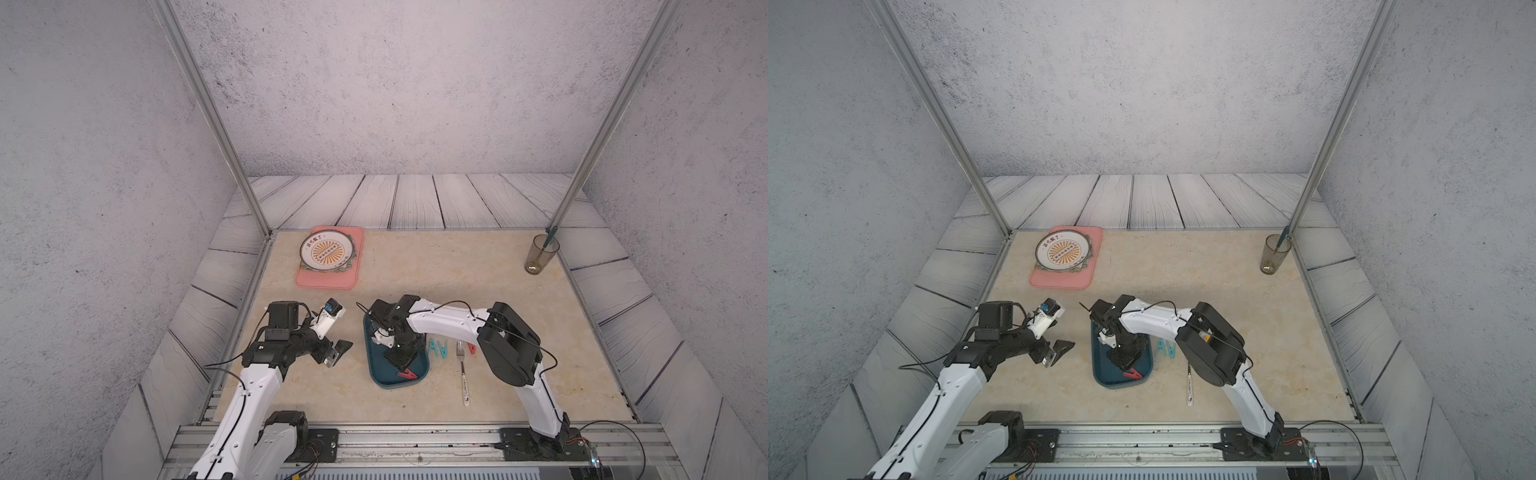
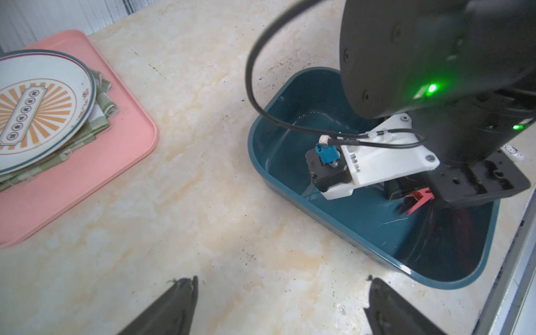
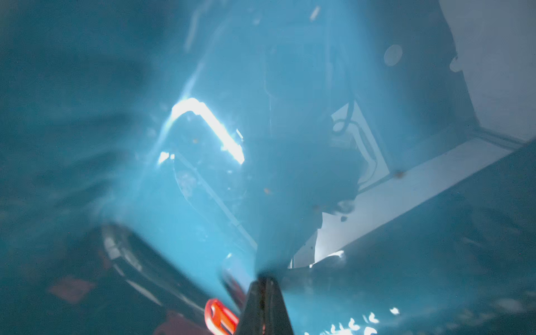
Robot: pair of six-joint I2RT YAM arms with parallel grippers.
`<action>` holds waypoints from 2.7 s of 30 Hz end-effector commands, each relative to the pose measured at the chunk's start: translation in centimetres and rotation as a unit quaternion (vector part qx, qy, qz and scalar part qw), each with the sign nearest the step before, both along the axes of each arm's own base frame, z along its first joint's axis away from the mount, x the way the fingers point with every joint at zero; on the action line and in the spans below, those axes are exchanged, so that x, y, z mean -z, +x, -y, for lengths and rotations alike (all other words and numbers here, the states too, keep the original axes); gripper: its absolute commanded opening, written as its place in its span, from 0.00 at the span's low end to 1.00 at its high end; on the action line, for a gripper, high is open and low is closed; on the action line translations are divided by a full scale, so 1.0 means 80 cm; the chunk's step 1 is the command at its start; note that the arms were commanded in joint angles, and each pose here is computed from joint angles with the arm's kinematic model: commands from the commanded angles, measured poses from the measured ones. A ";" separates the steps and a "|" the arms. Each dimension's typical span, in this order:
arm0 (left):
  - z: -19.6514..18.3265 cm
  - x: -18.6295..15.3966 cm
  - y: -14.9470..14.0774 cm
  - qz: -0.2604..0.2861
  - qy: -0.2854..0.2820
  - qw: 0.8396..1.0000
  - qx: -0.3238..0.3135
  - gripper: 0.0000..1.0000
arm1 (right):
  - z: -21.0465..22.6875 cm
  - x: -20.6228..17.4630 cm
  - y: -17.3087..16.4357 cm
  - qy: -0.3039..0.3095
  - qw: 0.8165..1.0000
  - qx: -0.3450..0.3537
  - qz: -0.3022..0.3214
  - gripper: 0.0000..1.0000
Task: Take the clothespins out of the storage box
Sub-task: Pick up the clothespin from the storage box, then place the clothespin at the center of the board, then reset both arms
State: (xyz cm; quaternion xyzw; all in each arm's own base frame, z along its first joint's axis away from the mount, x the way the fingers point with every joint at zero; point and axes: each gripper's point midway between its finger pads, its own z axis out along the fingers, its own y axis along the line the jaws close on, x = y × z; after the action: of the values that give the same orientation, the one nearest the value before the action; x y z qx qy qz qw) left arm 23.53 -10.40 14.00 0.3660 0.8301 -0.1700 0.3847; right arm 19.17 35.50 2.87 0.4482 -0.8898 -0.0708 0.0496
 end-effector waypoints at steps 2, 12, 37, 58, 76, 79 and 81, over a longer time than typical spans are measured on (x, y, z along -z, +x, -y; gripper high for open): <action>0.000 0.004 -0.008 -0.005 -0.003 1.000 -0.003 0.96 | 0.008 -0.075 0.044 0.047 0.996 0.050 0.051 0.00; -0.007 0.012 -0.003 -0.008 -0.006 0.999 -0.040 0.96 | 0.128 -0.120 0.117 0.059 0.942 0.315 0.100 0.00; -0.038 0.018 0.006 0.015 0.018 0.992 -0.128 0.98 | 0.359 -0.021 0.143 -0.117 0.872 0.461 0.111 0.00; -0.061 0.017 0.037 0.056 0.021 0.980 -0.190 0.99 | 0.363 -0.047 0.170 -0.066 0.883 0.441 0.150 0.41; -0.133 0.016 0.130 0.149 -0.044 0.927 -0.340 0.98 | 0.421 -0.122 0.198 0.048 0.786 0.451 0.421 0.99; -0.140 0.015 0.151 0.159 -0.051 0.920 -0.354 0.98 | 0.423 -0.108 0.206 0.053 0.782 0.412 0.464 0.99; -0.145 0.014 0.167 0.163 -0.058 0.915 -0.365 0.98 | 0.423 -0.106 0.211 0.065 0.772 0.393 0.495 0.99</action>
State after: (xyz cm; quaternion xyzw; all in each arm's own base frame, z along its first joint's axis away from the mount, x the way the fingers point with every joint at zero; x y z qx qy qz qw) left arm 34.06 0.20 9.23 0.0631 0.8613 -0.0140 0.5040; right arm 33.42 1.84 8.92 0.0123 -0.9256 0.0696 -0.3718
